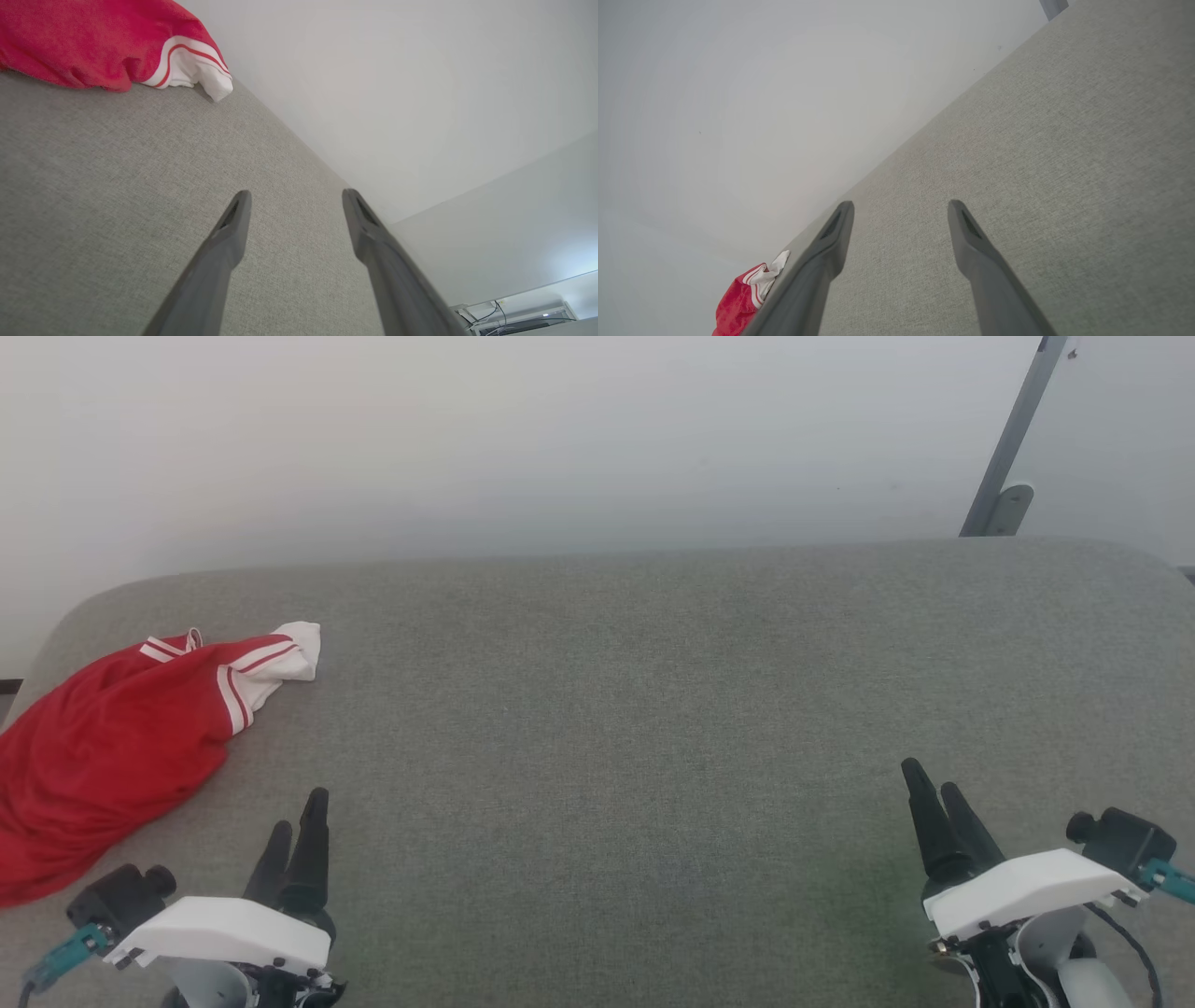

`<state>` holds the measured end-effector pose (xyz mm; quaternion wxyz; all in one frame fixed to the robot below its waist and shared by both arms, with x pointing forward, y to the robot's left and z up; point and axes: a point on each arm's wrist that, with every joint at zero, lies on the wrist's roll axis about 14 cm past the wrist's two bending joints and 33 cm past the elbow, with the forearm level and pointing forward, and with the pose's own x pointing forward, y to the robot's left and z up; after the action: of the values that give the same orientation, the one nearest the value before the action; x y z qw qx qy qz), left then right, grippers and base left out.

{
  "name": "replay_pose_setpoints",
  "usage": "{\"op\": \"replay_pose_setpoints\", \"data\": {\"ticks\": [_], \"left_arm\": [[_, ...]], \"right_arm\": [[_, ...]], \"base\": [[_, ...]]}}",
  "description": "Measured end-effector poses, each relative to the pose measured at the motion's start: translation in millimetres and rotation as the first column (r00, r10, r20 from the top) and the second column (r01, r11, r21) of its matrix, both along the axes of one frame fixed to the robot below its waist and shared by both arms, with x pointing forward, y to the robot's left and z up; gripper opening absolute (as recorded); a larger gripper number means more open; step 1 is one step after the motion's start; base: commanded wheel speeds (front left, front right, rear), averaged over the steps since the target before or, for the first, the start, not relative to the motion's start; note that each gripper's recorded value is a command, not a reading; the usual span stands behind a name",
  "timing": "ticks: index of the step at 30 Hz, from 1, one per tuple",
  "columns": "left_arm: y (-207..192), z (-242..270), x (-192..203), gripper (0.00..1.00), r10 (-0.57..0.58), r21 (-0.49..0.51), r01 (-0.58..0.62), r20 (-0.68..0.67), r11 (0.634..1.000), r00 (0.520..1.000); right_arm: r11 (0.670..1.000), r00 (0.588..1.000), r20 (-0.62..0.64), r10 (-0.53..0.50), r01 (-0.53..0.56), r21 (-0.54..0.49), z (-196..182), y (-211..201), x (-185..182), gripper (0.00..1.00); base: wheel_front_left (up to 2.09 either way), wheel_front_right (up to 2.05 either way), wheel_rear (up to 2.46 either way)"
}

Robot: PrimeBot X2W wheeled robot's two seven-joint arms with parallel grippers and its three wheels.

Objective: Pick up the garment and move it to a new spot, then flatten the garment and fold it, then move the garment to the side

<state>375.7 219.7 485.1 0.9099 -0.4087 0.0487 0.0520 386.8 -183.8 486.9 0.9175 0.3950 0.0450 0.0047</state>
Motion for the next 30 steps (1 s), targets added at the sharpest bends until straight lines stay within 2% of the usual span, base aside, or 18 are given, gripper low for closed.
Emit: {"op": "replay_pose_setpoints", "data": {"ticks": [12,30], "left_arm": [[9,13,1,1.00,0.008,0.164,-0.017,0.051,0.986,0.999],[13,25,1,1.00,-0.015,0.342,-0.025,0.116,0.939,0.993]], "right_arm": [[0.986,1.000,0.015,0.009,-0.006,-0.164,4,-6,1,1.00],[0.932,0.998,0.062,0.013,0.011,-0.363,16,-15,3,1.00]], "base": [[0.00,0.00,0.00],[0.00,0.00,0.00]]}}
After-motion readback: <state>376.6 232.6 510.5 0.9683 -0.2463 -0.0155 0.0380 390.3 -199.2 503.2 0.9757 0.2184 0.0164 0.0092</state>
